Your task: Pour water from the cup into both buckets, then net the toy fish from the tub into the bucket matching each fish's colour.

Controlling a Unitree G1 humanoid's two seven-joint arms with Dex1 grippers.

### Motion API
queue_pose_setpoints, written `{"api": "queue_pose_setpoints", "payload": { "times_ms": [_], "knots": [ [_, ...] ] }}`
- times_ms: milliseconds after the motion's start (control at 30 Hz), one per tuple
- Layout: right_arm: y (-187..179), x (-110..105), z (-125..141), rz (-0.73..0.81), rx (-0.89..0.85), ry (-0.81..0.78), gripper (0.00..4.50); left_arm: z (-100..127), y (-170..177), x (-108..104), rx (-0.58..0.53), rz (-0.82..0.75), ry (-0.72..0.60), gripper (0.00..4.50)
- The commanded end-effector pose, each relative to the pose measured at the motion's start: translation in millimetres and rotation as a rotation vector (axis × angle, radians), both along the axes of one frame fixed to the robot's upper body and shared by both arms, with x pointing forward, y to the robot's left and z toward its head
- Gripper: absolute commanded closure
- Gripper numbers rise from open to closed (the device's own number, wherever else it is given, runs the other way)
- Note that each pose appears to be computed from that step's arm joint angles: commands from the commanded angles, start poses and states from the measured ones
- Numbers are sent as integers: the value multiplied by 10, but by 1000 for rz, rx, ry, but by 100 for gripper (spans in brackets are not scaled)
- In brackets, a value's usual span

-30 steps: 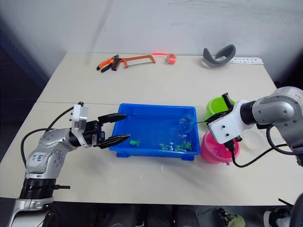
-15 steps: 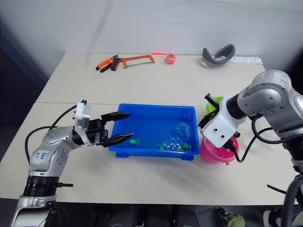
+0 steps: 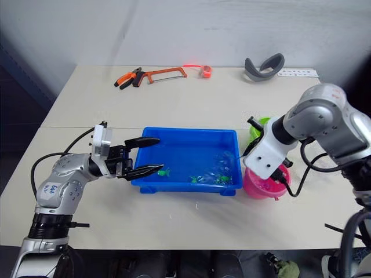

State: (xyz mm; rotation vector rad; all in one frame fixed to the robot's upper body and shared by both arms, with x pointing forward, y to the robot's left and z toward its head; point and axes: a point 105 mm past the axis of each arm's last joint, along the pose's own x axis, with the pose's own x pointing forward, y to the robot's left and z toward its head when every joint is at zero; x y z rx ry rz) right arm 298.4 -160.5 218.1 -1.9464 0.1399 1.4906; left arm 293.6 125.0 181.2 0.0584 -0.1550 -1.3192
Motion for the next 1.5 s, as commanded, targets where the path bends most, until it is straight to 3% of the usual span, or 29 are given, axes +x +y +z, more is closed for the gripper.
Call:
{"api": "queue_pose_setpoints", "payload": {
  "times_ms": [33,267,500,800,1233,1500],
  "knots": [
    [-2,-105,38,-19,-50,50,450,68,-18,4,5,-18,-38,5],
    [25,-140,46,-47,-35,92,450,57,-11,-15,4,-14,-36,5],
    [97,-225,16,-144,94,221,450,38,11,-44,3,-5,-27,5],
    [-115,-94,-104,-309,204,186,450,28,35,-68,6,-1,-18,5],
    [-223,-69,-126,-523,531,315,450,6,79,-51,6,9,-21,5],
    [-247,-97,-159,-520,546,340,450,22,67,-38,8,10,-25,5]
  ]
}}
